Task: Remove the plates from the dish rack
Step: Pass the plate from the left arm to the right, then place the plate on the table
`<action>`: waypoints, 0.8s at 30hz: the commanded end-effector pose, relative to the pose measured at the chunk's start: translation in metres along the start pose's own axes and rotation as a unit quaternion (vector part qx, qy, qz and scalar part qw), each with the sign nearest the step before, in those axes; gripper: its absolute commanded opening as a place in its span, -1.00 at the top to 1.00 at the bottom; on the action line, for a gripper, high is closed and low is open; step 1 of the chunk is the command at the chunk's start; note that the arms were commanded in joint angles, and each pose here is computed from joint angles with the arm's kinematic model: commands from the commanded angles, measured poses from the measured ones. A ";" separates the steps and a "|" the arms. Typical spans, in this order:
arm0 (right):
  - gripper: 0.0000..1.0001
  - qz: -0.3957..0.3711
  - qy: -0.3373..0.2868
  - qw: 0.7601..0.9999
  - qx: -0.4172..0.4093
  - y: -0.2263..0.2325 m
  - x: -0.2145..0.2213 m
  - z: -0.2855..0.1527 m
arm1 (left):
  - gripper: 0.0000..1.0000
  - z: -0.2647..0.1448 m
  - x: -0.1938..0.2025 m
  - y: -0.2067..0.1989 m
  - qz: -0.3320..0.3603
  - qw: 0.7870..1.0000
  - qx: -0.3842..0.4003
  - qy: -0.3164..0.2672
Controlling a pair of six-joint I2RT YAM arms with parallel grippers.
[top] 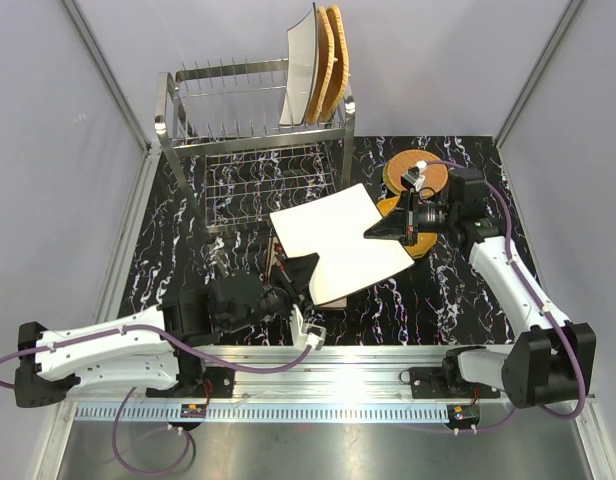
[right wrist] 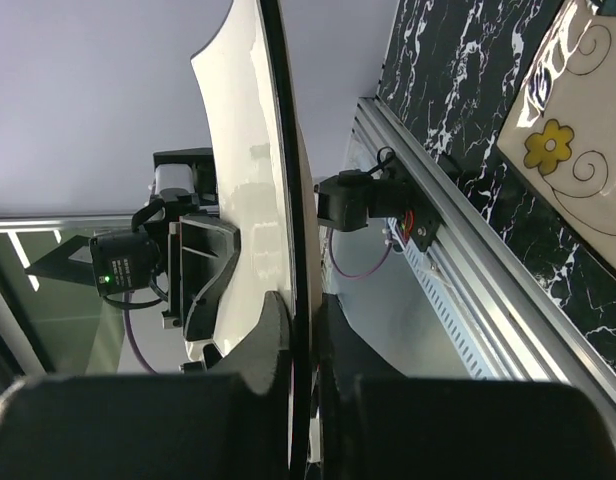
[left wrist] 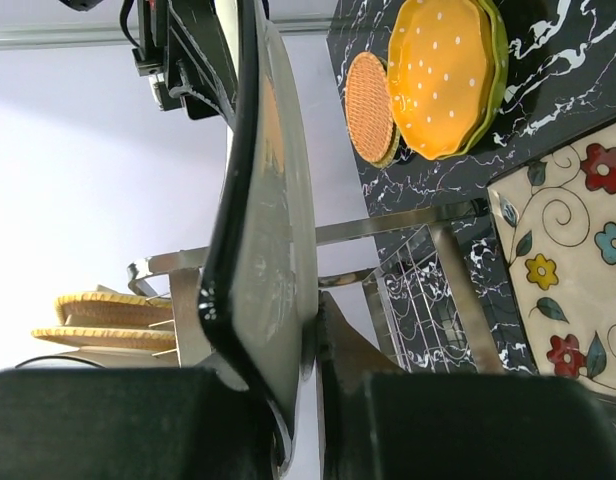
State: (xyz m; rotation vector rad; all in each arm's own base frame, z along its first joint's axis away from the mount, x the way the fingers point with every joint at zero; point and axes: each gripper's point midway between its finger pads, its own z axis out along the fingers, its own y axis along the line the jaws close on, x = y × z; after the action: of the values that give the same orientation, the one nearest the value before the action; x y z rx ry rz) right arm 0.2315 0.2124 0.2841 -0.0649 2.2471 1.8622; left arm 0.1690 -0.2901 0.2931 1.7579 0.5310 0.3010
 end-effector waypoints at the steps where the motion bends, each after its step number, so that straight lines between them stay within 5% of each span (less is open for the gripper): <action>1: 1.00 -0.077 0.042 0.994 -0.062 0.032 0.018 -0.005 | 0.66 -0.012 -0.001 0.048 -0.040 0.994 -0.097 -0.006; 6: 1.00 -0.080 0.019 0.995 -0.056 0.029 0.008 -0.004 | -0.25 -0.012 0.002 0.039 -0.075 0.992 -0.103 -0.004; 8: 1.00 -0.080 0.010 0.995 -0.055 0.029 0.003 -0.004 | -0.54 -0.012 0.003 0.037 -0.084 0.991 -0.102 -0.002; 11: 1.00 -0.068 -0.008 0.996 -0.050 0.024 -0.007 -0.006 | -0.70 -0.014 0.003 0.035 -0.088 0.991 -0.100 -0.003; 12: 1.00 -0.081 -0.019 0.995 -0.050 0.024 -0.014 -0.007 | -0.94 -0.015 0.003 0.033 -0.091 0.991 -0.098 -0.004; 24: 1.00 -0.065 -0.097 0.993 0.021 -0.015 -0.044 -0.014 | -0.98 -0.050 0.026 -0.012 -0.153 0.986 -0.061 0.038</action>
State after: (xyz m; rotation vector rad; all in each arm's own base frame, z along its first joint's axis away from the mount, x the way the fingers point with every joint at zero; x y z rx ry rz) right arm 0.2726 0.1932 0.2656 0.0309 2.1512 1.7047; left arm 0.1637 -0.2498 0.2921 1.5732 0.7324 0.1840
